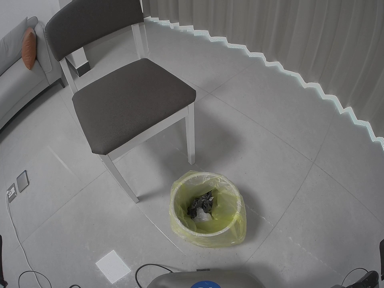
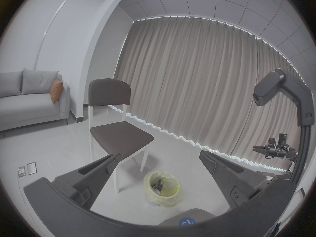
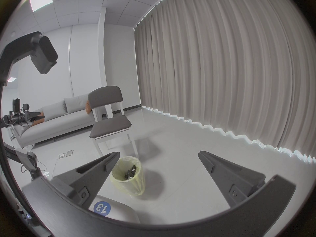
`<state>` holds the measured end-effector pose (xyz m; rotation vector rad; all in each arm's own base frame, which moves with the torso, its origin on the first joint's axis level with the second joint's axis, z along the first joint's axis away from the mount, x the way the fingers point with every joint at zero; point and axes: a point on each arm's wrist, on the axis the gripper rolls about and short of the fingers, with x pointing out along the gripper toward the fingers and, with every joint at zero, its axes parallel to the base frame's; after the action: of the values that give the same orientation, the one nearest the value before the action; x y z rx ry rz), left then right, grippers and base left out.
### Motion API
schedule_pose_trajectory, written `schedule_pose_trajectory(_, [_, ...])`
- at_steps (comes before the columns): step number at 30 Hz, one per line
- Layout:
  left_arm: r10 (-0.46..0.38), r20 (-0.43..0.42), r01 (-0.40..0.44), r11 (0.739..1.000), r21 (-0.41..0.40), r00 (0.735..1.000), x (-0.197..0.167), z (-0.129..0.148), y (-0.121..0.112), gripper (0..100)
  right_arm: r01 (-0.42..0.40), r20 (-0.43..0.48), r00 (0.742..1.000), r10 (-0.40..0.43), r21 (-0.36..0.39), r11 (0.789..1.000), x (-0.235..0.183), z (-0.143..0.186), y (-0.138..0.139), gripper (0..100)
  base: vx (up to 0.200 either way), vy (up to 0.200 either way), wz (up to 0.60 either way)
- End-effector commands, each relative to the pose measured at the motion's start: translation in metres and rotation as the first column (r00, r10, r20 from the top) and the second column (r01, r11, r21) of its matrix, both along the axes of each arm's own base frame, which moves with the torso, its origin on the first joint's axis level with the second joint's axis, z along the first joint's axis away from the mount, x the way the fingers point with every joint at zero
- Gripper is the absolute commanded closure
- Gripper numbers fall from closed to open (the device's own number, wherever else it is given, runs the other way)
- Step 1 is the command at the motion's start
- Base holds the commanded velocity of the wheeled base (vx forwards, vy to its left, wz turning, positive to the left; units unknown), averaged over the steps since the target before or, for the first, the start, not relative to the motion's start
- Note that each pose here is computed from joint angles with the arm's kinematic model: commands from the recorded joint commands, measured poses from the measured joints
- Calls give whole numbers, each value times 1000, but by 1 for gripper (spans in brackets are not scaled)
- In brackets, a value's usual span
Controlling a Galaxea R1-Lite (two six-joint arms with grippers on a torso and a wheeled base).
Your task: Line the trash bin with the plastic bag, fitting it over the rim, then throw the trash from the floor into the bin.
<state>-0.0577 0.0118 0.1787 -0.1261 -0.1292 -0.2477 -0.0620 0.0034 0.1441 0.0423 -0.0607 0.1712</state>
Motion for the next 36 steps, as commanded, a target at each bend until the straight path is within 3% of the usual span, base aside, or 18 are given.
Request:
schedule_pose_trajectory(1, [103, -3, -103, 994, 29, 995, 0, -7, -4, 0, 2, 32, 999, 0, -38, 999, 17, -20, 0, 0, 0, 0, 0])
schedule_pose_trajectory(6, [168, -22, -167, 985, 42, 986, 3, -14, -9, 0, 7, 93, 996, -1, -70, 997, 29, -34, 0, 0, 0, 0, 0])
schedule_pose_trajectory(9, [240, 4, -239, 962, 130, 971, 2, -41, -13, 0, 14, 115, 993, -5, -71, 997, 35, -45, 0, 0, 0, 0, 0])
schedule_pose_trajectory(11, [272, 0, -270, 953, 137, 962, 6, -45, -12, 0, 18, 116, 993, -10, -70, 997, 36, -47, 0, 0, 0, 0, 0])
schedule_pose_trajectory(12, [346, 27, -347, 931, 117, 938, 12, -49, -10, 0, 21, 132, 991, -13, -64, 998, 37, -48, 0, 0, 0, 0, 0])
schedule_pose_trajectory(13, [360, 24, -361, 925, 116, 932, 16, -55, -10, 0, 27, 141, 990, -19, -60, 998, 38, -48, 0, 0, 0, 0, 0])
schedule_pose_trajectory(16, [383, -10, -377, 914, 151, 924, 32, -88, -9, 0, 80, 148, 986, -72, -49, 996, 38, -47, -1, 0, 0, 0, 0])
schedule_pose_trajectory(20, [451, -59, -434, 882, 186, 891, 34, -96, -8, 0, 153, 154, 977, -144, -44, 987, 38, -46, -3, 0, 0, 0, 0])
schedule_pose_trajectory(23, [441, -75, -423, 888, 179, 894, 34, -97, -8, 0, 195, 147, 971, -186, -51, 979, 38, -47, -4, 0, 0, 0, 0])
schedule_pose_trajectory(25, [387, -71, -372, 913, 164, 919, 34, -97, -9, 0, 220, 129, 969, -211, -62, 974, 38, -49, -4, 0, 0, 0, 0])
schedule_pose_trajectory(26, [387, -71, -372, 913, 164, 919, 34, -97, -9, 0, 220, 129, 969, -211, -62, 974, 38, -49, -4, 0, 0, 0, 0])
schedule_pose_trajectory(28, [356, -87, -346, 931, 115, 930, 34, -98, -9, 0, 219, 22, 976, -218, -86, 972, 39, -60, -5, 0, 0, 0, 0])
schedule_pose_trajectory(30, [339, -113, -334, 941, 63, 934, 33, -98, -10, 0, 207, -4, 978, -208, -39, 977, 40, -62, -4, 0, 0, 0, 0])
schedule_pose_trajectory(34, [340, -113, -334, 940, 73, 934, 33, -98, -10, 0, 194, -6, 981, -195, -20, 981, 40, -62, -4, 0, 0, 0, 0])
schedule_pose_trajectory(36, [339, -115, -332, 940, 80, 934, 33, -99, -10, 0, 121, -7, 993, -121, -9, 993, 40, -62, -3, 0, 0, 0, 0])
